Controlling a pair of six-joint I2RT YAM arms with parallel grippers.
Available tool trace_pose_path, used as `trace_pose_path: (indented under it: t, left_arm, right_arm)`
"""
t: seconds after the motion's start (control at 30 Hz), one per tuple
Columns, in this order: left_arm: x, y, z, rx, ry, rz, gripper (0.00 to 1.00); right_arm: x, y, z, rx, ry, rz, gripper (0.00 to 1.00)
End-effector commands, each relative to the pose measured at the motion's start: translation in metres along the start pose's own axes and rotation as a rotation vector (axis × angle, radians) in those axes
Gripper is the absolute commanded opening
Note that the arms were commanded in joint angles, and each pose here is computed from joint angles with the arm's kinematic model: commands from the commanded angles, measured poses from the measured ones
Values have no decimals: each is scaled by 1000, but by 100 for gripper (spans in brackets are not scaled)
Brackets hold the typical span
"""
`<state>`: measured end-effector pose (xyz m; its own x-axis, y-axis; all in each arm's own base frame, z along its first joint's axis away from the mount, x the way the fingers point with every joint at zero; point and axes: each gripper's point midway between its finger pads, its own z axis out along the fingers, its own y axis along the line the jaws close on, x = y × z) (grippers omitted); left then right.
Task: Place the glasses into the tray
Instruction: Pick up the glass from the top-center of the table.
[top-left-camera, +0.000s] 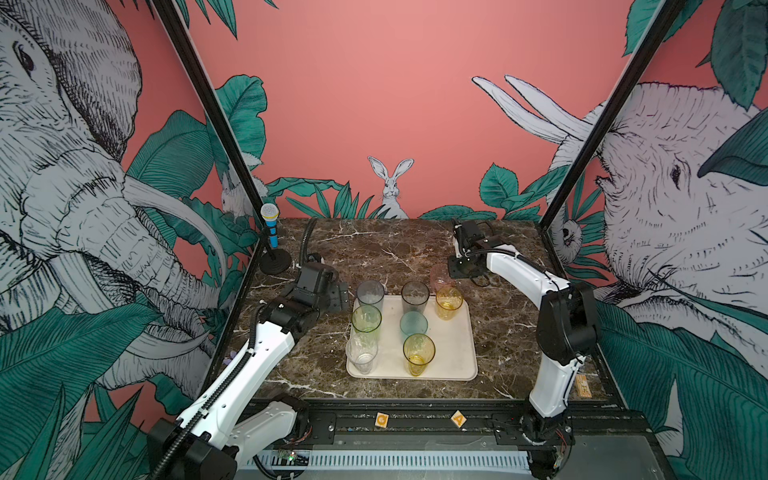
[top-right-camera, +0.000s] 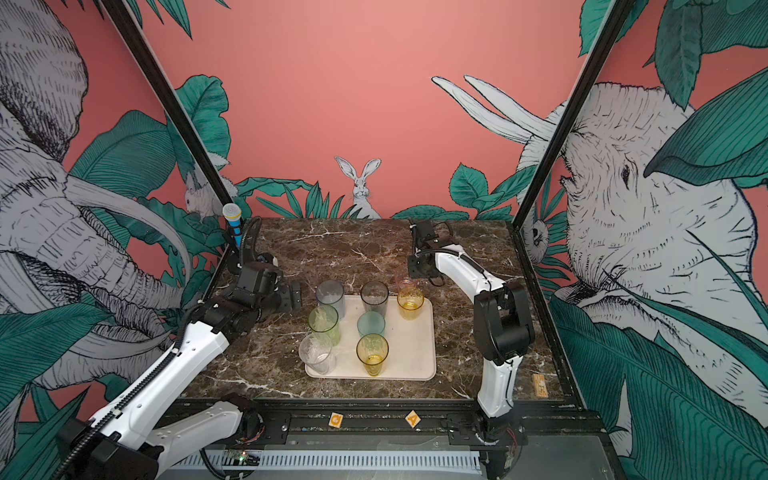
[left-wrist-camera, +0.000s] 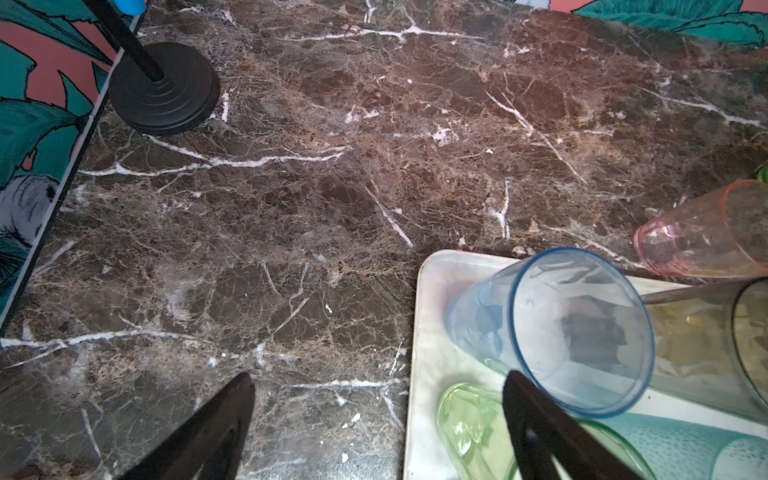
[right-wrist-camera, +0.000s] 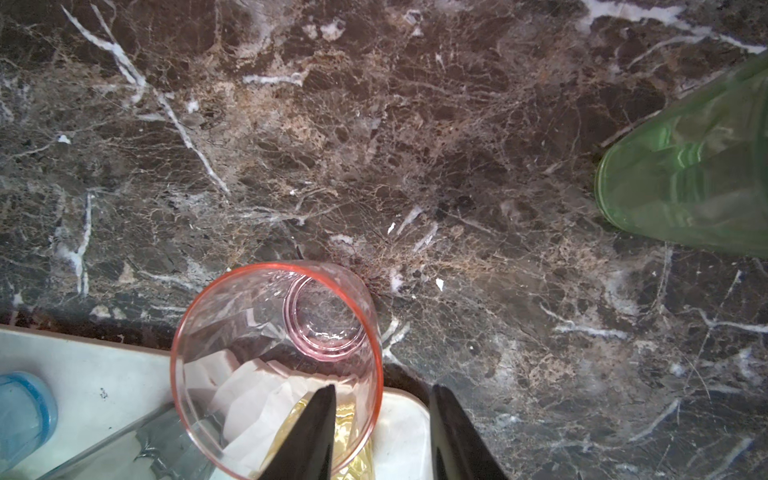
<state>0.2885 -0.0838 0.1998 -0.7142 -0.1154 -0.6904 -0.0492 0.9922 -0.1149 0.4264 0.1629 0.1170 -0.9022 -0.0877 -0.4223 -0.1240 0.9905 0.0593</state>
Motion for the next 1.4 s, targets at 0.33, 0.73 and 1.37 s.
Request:
trace_pose_path:
  t: [0.33, 0.73, 1.37]
  left_arm:
    - [7, 3, 3, -8, 24, -12, 94]
    - [7, 2, 2, -1, 22, -17, 94]
    - [9, 2, 4, -1, 27, -19, 94]
  right_arm:
    - [0, 1, 14, -5, 22, 19, 33]
    - [1, 3, 21, -17, 35, 24, 19]
    - [-6, 1, 7, -5, 20, 22, 2]
